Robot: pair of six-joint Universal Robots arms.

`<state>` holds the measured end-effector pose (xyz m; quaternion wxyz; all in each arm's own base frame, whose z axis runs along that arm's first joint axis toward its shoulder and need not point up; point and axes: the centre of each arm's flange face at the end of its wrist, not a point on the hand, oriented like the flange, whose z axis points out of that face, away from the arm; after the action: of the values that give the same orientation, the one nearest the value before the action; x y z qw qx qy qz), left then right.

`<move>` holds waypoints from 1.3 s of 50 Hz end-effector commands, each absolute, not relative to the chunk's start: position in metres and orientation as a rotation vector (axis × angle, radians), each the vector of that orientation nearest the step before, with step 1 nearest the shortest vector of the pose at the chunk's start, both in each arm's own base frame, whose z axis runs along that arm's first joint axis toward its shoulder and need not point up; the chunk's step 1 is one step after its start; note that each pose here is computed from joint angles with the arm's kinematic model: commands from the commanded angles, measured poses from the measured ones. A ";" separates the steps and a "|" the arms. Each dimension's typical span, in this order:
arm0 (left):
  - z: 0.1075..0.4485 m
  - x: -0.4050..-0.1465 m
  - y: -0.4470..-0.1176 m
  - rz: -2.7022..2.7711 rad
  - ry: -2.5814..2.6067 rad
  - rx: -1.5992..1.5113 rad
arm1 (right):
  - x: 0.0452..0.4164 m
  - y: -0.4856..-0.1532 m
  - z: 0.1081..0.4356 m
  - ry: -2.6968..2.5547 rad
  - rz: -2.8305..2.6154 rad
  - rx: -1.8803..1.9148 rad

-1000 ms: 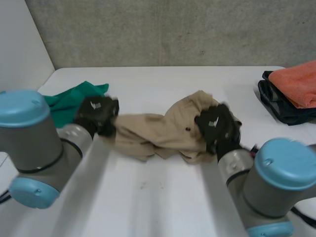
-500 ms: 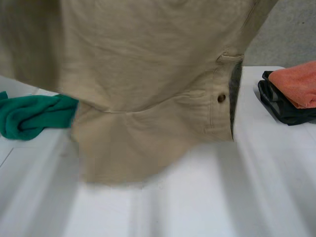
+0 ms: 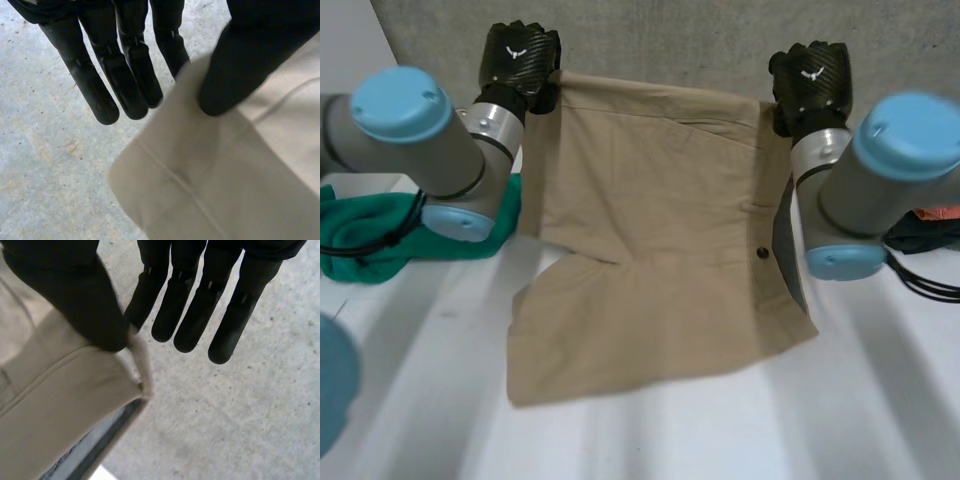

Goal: Fold the laundry.

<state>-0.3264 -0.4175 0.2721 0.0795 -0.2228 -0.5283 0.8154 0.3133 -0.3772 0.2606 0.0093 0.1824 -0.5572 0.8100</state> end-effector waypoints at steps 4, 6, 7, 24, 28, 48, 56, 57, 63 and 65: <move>0.251 -0.337 -0.429 2.435 -1.578 -0.650 | 0.323 -0.389 0.244 -1.665 2.561 0.643; 0.257 -0.335 -0.422 2.431 -1.594 -0.643 | 0.320 -0.384 0.249 -1.713 2.518 0.677; 0.270 -0.329 -0.413 2.442 -1.608 -0.624 | 0.315 -0.377 0.252 -1.779 2.463 0.727; 0.218 -0.248 -0.214 1.877 -2.314 -0.805 | 0.239 -0.271 0.181 -2.283 1.699 1.520; 0.182 -0.245 -0.178 1.693 -2.398 -0.906 | 0.234 -0.262 0.159 -2.209 1.682 1.587; 0.123 -0.253 -0.198 1.590 -2.438 -0.944 | 0.233 -0.288 0.117 -2.073 1.814 1.517; 0.150 -0.253 -0.196 1.692 -2.371 -0.917 | 0.223 -0.290 0.125 -2.084 1.821 1.445; 0.154 -0.252 -0.194 1.708 -2.362 -0.913 | 0.221 -0.287 0.130 -2.101 1.818 1.433; 0.191 -0.244 -0.166 1.710 -2.326 -0.941 | 0.208 -0.266 0.151 -2.186 1.688 1.470; 0.199 -0.237 -0.150 1.623 -2.376 -0.975 | 0.199 -0.253 0.163 -2.224 1.583 1.512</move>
<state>-0.2496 -0.1831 0.1710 0.0475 -0.3028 -0.7674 0.5631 0.2153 -0.2786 0.1387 0.0073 0.4644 -0.6826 0.5642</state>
